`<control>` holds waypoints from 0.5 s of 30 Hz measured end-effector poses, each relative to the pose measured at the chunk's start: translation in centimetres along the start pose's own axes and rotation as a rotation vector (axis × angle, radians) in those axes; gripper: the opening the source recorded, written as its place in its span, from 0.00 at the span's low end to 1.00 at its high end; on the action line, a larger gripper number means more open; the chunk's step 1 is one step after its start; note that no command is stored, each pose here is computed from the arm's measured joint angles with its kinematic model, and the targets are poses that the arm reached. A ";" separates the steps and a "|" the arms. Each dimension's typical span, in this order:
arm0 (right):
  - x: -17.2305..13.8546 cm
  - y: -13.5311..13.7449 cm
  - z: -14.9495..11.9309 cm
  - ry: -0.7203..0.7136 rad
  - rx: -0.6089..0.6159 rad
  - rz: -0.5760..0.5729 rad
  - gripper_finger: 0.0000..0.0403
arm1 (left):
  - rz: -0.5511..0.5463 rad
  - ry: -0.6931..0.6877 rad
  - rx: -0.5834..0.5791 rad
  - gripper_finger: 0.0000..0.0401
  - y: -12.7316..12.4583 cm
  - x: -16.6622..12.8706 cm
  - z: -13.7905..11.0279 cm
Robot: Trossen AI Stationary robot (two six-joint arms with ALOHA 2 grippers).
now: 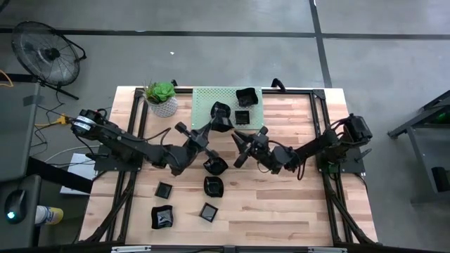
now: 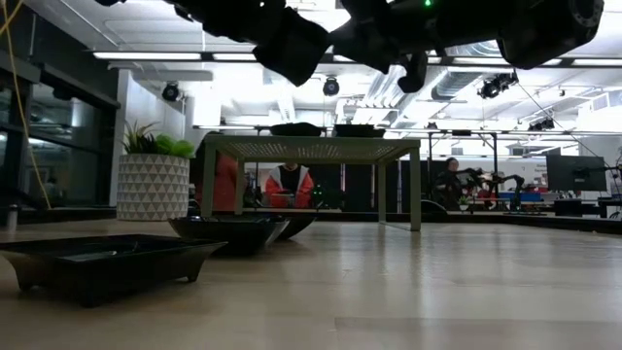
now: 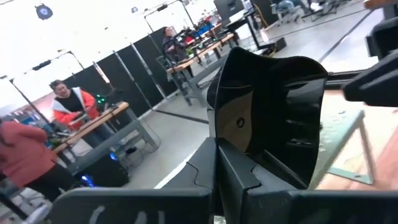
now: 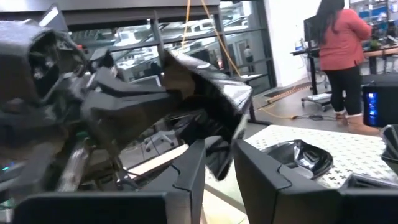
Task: Pick & Place Mini shaped plates
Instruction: Stack the distorted square plate on top of the distorted square plate on the shelf
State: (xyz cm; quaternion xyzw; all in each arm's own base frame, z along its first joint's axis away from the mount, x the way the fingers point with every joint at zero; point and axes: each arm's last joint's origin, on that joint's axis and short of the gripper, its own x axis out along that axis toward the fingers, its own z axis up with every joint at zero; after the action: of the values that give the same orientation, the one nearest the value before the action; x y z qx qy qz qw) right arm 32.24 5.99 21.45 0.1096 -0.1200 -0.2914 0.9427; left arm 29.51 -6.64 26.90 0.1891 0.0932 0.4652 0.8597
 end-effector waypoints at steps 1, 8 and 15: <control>0.1 0.0 0.0 0.001 0.000 0.006 0.21 | -0.003 -0.004 0.011 0.00 0.0 0.0 0.0; 0.8 -0.8 0.0 -0.002 0.006 -0.010 0.33 | -0.008 -0.011 0.047 0.00 0.0 0.0 0.2; 1.6 -1.5 0.0 0.005 0.034 -0.002 0.35 | 0.000 -0.011 0.081 0.00 0.2 0.3 0.2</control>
State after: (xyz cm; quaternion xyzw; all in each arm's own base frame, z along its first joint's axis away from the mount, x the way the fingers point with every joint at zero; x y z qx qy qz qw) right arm 32.75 3.81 21.26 0.1264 -0.1223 -0.2900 0.9407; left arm 29.60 -6.33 27.16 0.2265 0.1071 0.4599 0.8519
